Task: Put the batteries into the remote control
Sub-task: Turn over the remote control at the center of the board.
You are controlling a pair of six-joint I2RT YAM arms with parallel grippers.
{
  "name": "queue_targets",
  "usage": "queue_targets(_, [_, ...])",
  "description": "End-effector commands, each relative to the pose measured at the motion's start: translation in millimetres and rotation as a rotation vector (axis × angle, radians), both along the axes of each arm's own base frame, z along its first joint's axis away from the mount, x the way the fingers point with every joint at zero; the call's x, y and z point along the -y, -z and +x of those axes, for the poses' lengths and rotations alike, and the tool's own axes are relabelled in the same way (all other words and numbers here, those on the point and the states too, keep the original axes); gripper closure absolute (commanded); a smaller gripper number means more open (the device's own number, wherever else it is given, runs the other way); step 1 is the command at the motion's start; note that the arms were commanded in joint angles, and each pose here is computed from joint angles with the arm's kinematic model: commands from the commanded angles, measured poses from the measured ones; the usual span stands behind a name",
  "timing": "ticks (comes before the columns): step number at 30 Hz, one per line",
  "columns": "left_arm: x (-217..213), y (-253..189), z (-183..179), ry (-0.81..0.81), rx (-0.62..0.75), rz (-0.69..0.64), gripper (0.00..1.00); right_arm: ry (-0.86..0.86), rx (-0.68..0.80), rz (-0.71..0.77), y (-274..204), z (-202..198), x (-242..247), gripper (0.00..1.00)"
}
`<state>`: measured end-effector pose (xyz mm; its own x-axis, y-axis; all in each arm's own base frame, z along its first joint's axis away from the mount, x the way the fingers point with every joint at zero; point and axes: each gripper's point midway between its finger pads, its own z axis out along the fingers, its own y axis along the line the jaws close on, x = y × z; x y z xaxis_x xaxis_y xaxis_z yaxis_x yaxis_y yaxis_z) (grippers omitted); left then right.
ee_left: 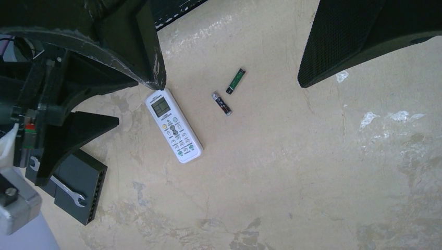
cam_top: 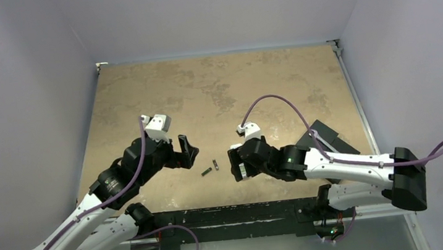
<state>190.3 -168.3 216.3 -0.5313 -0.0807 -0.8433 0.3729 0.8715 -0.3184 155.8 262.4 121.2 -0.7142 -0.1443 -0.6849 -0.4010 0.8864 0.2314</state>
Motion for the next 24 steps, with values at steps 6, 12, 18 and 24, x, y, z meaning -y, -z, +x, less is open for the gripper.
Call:
queue_targets(6, [3.6,-18.0,-1.9,0.011,0.024,-0.052,0.01,0.159,-0.021,-0.049,19.8,12.6,-1.3,0.16])
queue_targets(12, [4.9,-17.0,-3.0,0.019,0.018,-0.054,0.01,0.231,-0.024,-0.109,32.6,19.6,1.6,0.17])
queue_targets(18, [5.8,-17.4,-3.6,0.024,0.017,-0.057,0.01,0.254,-0.036,-0.138,38.6,25.1,-8.2,0.18])
queue_targets(24, [6.0,-17.2,-4.2,0.026,0.015,-0.059,0.01,0.267,-0.015,-0.179,45.5,35.4,-16.7,0.18])
